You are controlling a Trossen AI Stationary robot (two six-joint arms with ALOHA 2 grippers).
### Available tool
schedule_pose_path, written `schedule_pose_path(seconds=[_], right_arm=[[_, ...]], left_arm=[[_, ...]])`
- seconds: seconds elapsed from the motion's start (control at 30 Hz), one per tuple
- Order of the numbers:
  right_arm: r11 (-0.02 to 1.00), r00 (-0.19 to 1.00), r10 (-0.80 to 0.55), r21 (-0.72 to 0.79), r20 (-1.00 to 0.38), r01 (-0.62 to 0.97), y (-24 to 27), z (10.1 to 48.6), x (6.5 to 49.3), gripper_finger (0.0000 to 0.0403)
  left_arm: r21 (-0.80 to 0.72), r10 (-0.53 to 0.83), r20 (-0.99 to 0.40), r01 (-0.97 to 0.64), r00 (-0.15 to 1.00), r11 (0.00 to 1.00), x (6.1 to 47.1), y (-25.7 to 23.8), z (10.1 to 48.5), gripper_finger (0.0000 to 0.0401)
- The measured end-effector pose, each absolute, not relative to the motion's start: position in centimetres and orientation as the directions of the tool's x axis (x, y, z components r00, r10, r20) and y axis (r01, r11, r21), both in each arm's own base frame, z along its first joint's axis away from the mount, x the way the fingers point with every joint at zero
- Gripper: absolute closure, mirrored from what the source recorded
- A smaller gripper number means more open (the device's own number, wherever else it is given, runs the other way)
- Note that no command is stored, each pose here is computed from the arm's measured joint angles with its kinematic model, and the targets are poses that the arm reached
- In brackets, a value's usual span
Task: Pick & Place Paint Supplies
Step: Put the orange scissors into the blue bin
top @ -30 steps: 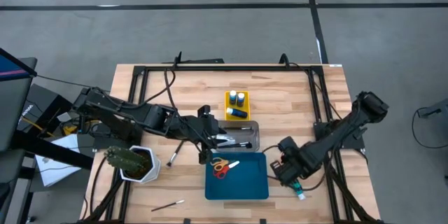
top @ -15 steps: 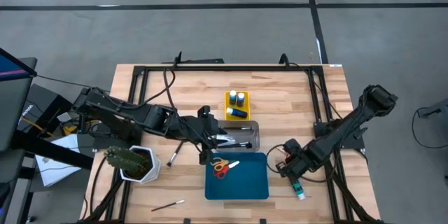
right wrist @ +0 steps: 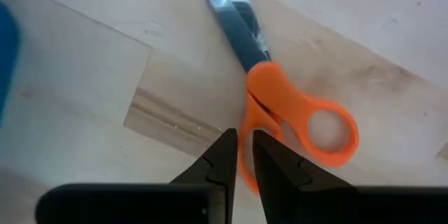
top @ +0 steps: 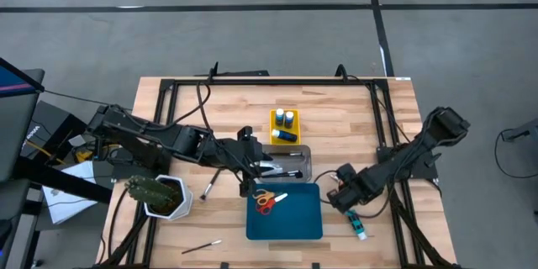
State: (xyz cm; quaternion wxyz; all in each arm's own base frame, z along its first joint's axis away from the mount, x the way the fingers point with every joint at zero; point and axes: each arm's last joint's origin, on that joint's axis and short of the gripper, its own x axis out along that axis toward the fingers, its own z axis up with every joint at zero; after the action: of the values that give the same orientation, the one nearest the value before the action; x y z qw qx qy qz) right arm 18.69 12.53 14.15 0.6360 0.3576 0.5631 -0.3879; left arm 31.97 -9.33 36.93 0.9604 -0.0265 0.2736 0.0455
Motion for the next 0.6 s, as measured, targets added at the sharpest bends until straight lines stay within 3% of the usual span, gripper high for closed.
schedule_pose_path(seconds=[0.4,0.6], right_arm=[[0.445,0.039,-0.102,-0.011,-0.994,0.895,12.9,13.0,19.1,0.0361],[0.458,0.046,-0.096,-0.004,-0.994,0.889,12.7,12.6,18.8,0.0392]], left_arm=[[-0.024,0.074,-0.530,-0.102,0.845,0.994,32.0,-9.3,36.9,0.0289],[-0.025,0.074,-0.529,-0.103,0.845,0.994,32.0,-9.3,36.9,0.0289]])
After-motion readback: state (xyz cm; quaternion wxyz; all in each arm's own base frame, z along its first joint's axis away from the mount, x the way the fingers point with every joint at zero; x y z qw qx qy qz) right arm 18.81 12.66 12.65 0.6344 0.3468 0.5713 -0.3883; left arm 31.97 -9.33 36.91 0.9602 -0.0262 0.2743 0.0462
